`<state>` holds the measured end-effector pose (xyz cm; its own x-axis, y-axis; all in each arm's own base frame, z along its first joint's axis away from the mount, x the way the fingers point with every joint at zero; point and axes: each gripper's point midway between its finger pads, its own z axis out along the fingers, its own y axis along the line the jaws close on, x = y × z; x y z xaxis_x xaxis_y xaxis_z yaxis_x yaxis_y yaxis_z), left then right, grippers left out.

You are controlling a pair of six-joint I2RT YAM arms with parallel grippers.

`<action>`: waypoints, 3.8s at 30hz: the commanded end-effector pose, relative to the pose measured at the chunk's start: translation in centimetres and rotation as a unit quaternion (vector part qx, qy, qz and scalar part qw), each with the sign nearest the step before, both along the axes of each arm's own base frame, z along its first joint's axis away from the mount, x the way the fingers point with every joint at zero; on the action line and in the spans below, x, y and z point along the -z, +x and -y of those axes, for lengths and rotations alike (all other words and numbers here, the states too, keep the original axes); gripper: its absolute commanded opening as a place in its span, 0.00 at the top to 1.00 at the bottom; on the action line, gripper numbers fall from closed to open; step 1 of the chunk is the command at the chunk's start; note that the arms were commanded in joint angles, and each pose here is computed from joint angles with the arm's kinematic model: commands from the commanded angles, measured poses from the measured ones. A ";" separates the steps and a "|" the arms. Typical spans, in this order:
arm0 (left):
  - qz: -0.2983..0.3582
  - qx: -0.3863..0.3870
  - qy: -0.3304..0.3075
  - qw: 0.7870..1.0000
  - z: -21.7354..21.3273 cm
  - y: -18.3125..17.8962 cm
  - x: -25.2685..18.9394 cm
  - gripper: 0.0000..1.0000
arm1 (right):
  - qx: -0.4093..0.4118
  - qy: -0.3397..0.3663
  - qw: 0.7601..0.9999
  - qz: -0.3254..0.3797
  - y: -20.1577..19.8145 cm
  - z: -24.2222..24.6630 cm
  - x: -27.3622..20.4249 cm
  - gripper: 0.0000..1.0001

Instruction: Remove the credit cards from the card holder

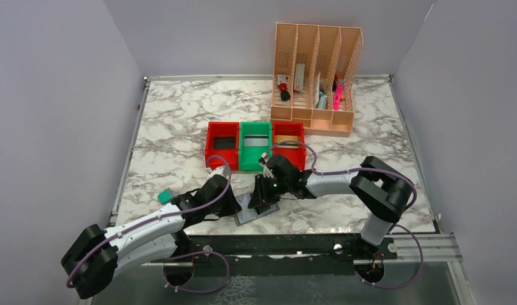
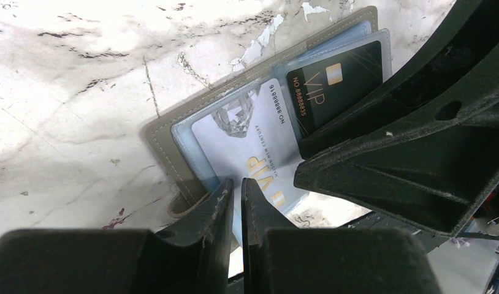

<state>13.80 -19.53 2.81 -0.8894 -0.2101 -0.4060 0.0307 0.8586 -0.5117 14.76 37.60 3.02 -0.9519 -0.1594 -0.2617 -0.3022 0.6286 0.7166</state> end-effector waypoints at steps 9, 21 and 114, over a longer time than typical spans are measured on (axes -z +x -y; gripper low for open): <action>-0.022 -0.015 0.036 0.999 -2.2 -1.3 2.4 0.87 | -0.016 0.020 0.999 -0.033 -1.1 -0.4 0.0 0.71; -0.016 -0.026 0.020 0.999 -2.3 -1.4 2.2 0.91 | 0.018 -0.031 0.999 -0.003 0.4 0.7 0.0 0.63; -0.007 -0.015 -0.006 1.000 -1.4 -1.2 1.7 0.99 | 0.014 0.072 0.995 -0.065 -0.3 -0.6 -0.9 0.80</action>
<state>13.29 -19.04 2.19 -0.8723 -0.2781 -0.4021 0.0000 0.8224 -0.5689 14.02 37.65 3.50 -0.9803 -0.1222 -0.1550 -0.1967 0.5367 0.8205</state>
